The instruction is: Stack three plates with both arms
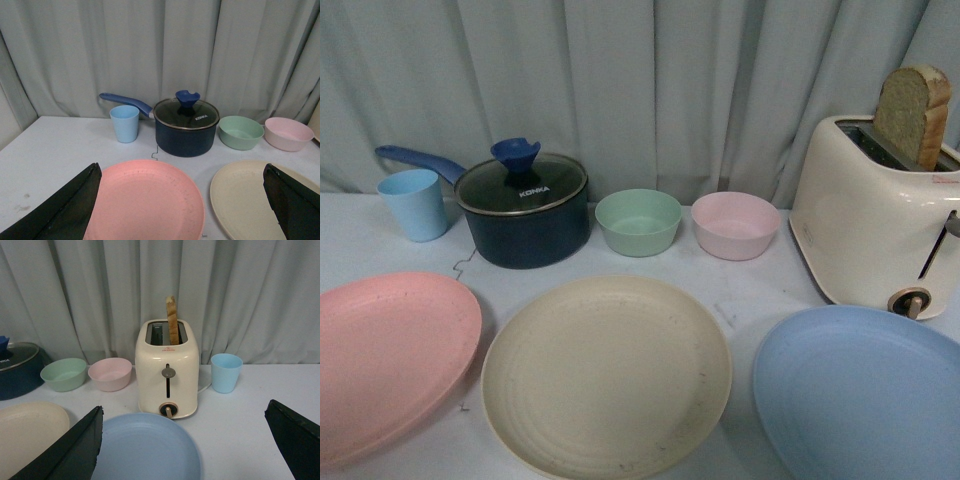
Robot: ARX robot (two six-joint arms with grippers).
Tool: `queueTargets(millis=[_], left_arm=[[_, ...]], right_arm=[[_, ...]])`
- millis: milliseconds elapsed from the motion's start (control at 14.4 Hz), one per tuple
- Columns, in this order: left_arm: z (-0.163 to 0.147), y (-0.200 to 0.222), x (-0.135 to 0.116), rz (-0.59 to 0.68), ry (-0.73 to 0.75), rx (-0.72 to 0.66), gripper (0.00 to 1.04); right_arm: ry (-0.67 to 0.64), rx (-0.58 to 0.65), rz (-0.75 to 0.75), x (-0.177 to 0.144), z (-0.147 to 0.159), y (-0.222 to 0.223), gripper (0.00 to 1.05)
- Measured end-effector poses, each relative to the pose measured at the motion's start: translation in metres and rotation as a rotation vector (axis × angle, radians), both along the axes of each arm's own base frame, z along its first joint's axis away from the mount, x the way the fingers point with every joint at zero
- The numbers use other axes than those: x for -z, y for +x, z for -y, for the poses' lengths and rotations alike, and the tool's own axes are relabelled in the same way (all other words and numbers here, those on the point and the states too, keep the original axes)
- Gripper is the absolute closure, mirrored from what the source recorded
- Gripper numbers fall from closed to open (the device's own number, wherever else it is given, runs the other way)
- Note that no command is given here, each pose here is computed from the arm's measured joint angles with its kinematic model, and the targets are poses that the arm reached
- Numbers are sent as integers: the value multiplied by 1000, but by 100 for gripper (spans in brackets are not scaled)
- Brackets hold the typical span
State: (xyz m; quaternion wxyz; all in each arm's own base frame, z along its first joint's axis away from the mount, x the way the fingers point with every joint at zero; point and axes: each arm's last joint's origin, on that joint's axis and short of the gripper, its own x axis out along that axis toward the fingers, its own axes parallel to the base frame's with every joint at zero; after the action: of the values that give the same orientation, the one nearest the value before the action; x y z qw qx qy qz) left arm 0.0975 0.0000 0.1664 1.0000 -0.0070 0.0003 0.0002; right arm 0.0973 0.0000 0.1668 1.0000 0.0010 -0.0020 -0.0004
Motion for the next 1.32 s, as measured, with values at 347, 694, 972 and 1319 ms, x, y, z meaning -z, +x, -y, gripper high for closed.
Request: queueTargets(millis=[347,694,972,1319], left_arm=[[0,0,0,0,0,0,7],[0,0,0,0,0,0,7],[0,0,0,0,0,0,7],[0,0,0,0,0,0,7]], right_arm=[[0,0,0,0,0,0,6],[0,0,0,0,0,0,6],[0,0,0,0,0,0,6],[0,0,0,0,0,0,6]])
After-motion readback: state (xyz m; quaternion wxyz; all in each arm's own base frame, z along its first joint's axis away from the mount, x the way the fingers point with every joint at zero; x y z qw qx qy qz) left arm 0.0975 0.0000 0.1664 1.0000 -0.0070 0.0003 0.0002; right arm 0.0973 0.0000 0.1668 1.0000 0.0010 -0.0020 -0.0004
